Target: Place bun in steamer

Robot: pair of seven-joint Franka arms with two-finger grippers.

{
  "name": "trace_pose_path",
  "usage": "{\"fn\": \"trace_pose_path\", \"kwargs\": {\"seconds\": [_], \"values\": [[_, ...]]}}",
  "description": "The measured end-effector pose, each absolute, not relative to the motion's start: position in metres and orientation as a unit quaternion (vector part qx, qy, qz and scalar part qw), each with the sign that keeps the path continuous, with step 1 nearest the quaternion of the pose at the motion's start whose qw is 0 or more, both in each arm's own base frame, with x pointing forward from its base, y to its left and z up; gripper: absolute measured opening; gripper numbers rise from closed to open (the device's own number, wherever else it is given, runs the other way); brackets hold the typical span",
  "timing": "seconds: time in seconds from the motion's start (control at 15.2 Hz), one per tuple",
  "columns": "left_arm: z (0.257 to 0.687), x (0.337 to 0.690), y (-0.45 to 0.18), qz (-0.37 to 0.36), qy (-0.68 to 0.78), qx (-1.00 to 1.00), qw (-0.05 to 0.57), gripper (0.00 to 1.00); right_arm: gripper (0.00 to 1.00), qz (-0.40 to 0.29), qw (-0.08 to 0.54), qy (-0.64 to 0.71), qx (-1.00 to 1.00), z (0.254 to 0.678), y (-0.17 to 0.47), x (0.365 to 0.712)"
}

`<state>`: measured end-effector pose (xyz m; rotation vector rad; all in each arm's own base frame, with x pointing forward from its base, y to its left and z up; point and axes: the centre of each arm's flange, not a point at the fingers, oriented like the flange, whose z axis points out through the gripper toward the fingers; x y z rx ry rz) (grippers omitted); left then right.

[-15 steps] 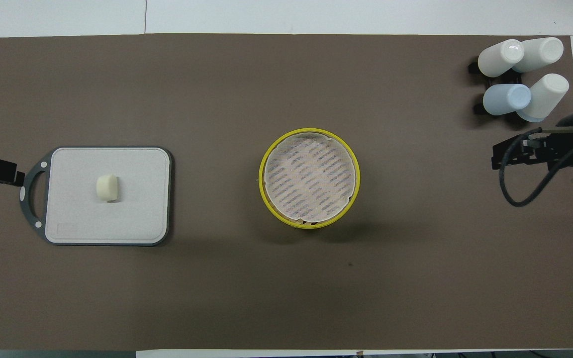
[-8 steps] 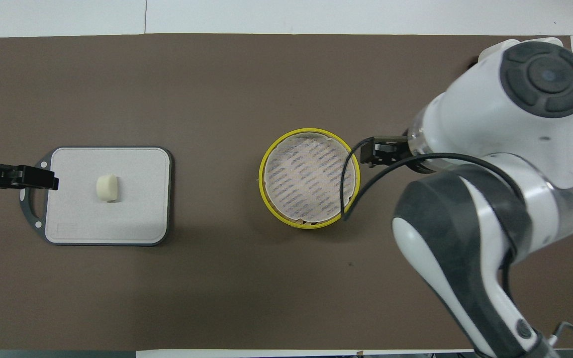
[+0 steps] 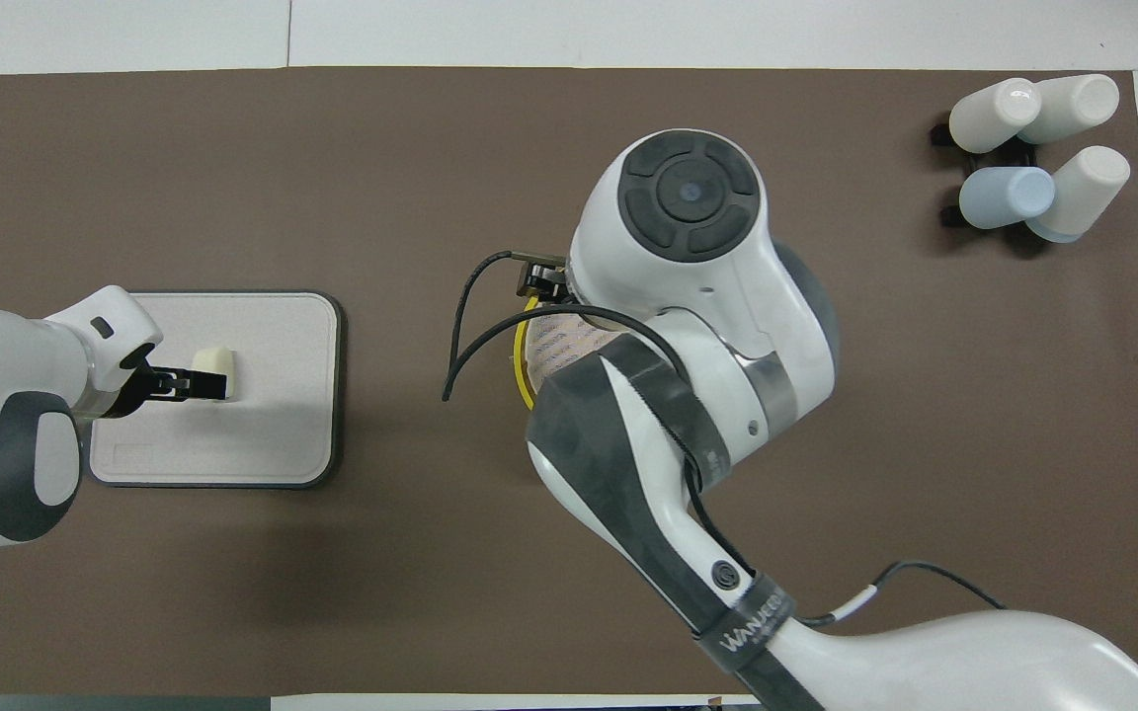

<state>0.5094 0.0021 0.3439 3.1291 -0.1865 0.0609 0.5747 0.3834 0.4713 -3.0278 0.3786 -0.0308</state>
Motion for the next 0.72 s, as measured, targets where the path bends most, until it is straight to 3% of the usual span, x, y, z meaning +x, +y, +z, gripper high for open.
{"fn": "trace_pose_path", "kwargs": {"seconds": [0.39,0.72], "values": [[0.315,0.519,0.001,0.039,-0.06,0.997,-0.003,1.0,1.0,-0.007,0.008,0.128,-0.992,0.404,0.455,0.593],[0.3,0.523,-0.005,0.041,-0.066,0.997,-0.005,0.99,1.0,-0.002,0.002,0.126,-0.992,0.413,0.46,0.593]]}}
